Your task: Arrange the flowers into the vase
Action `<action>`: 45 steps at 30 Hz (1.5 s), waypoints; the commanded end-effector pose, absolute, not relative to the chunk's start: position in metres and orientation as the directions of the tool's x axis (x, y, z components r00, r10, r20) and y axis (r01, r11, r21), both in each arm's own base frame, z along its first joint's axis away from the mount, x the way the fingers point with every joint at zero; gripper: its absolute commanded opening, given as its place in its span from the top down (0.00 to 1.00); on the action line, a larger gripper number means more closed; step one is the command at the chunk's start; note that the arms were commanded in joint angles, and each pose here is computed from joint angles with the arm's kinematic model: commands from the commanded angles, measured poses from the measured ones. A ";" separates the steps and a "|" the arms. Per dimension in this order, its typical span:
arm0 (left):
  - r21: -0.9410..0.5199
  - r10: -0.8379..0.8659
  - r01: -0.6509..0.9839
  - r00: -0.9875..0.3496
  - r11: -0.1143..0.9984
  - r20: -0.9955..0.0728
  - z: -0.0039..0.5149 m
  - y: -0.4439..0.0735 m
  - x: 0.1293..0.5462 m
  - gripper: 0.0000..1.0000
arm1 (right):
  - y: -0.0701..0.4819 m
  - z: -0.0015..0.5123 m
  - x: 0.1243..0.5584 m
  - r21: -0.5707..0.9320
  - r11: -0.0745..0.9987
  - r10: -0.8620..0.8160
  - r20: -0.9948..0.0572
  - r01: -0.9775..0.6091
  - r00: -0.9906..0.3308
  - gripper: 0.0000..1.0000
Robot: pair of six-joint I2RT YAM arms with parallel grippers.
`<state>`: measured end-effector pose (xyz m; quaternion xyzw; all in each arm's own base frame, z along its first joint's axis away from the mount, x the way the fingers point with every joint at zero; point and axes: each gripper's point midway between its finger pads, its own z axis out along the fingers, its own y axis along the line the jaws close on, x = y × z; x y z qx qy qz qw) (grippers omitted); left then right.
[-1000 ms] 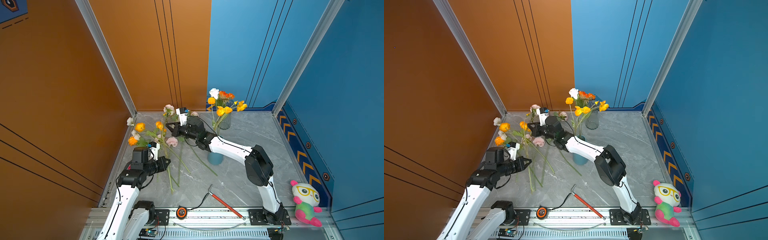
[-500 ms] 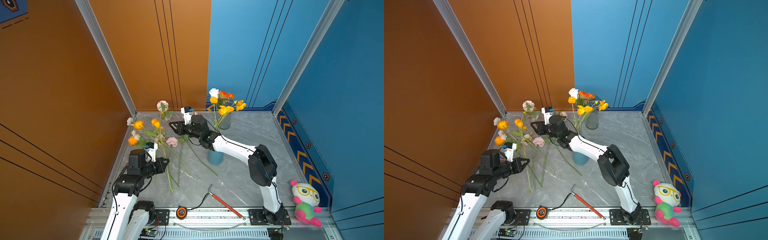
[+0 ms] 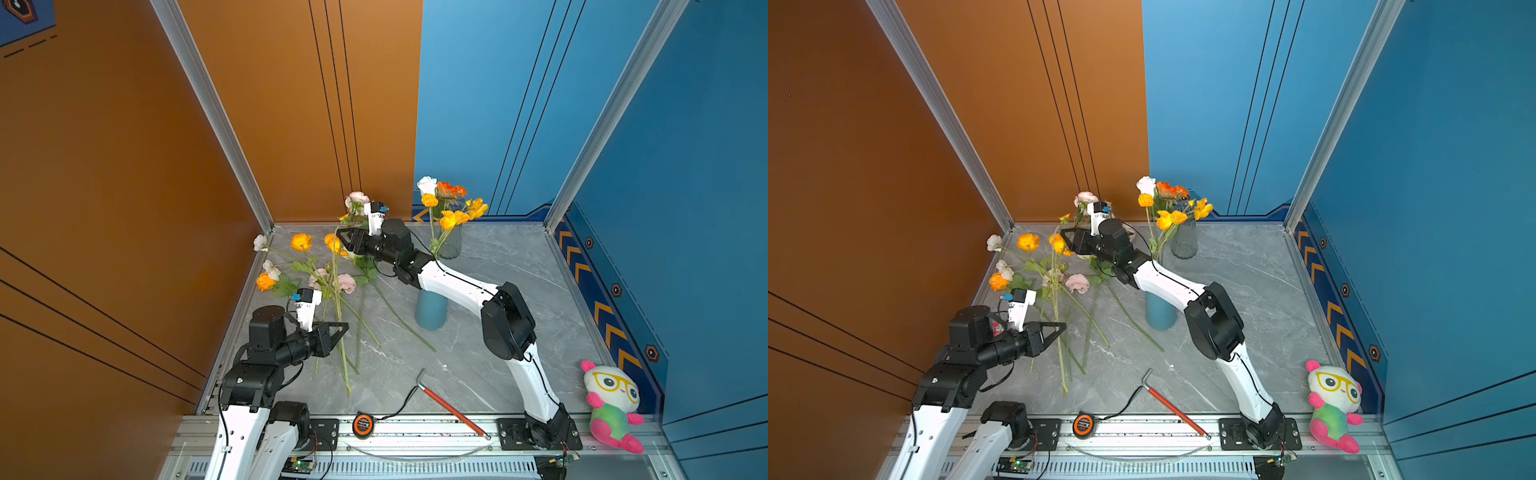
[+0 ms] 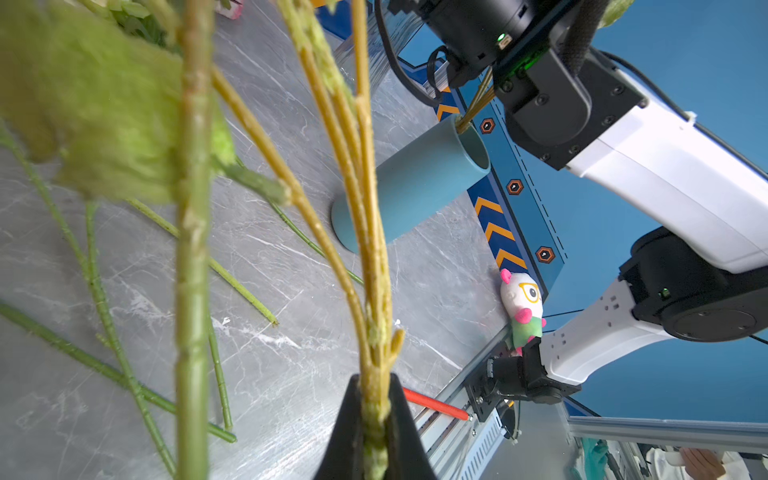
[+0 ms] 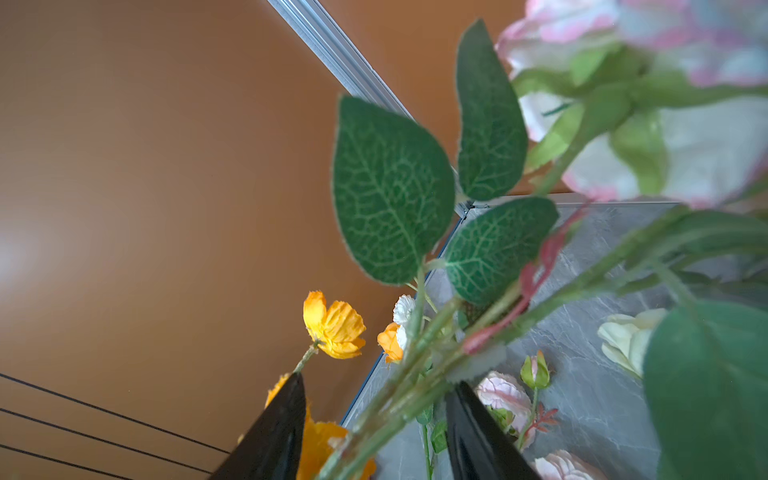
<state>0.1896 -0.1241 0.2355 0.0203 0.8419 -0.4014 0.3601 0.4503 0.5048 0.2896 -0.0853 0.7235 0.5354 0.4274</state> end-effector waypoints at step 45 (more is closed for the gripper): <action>-0.672 -0.391 0.318 -0.618 0.669 -0.682 0.357 -0.112 0.202 1.00 | 0.490 0.297 0.437 0.702 0.376 0.330 -0.711 -0.604 -0.621 0.47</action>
